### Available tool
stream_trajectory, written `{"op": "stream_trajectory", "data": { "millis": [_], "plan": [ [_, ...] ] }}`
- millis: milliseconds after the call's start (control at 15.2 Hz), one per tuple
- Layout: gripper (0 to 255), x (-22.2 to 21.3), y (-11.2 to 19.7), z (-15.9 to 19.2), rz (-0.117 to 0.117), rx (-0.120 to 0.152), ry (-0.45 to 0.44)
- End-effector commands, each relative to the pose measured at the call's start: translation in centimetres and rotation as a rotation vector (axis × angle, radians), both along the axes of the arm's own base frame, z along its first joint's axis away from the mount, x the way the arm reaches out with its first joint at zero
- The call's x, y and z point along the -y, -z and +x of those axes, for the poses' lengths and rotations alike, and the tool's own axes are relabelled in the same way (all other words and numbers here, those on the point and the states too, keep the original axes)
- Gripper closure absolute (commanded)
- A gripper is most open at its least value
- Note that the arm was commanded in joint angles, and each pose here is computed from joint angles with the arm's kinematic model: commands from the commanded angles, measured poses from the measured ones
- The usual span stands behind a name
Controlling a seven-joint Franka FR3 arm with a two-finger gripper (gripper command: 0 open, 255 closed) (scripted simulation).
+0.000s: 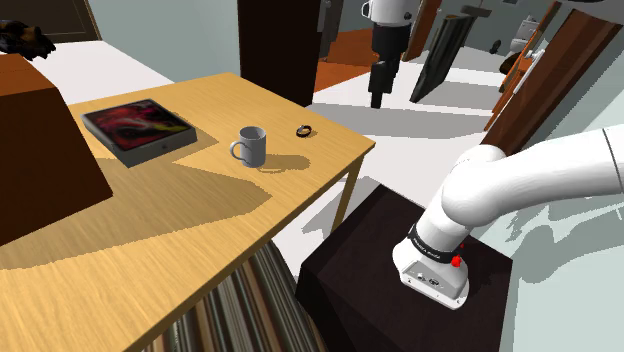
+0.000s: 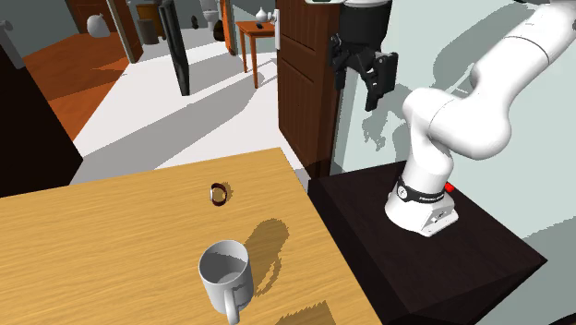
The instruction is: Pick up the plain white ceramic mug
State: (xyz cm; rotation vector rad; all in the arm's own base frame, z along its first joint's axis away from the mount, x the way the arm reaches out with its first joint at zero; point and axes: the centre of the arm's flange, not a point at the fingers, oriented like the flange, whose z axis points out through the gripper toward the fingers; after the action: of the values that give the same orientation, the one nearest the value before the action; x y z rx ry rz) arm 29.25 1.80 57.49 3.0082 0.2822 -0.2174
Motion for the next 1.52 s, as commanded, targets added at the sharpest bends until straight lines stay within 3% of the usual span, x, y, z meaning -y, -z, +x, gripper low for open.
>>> {"op": "stream_trajectory", "data": {
  "millis": [0, 1452],
  "plan": [
    [0, 0.0, 0.0, 0.0, 0.0, 0.0, 0.0],
    [0, -6.9, 13.9, 20.0, 0.153, 0.222, -0.082]
  ]
}}
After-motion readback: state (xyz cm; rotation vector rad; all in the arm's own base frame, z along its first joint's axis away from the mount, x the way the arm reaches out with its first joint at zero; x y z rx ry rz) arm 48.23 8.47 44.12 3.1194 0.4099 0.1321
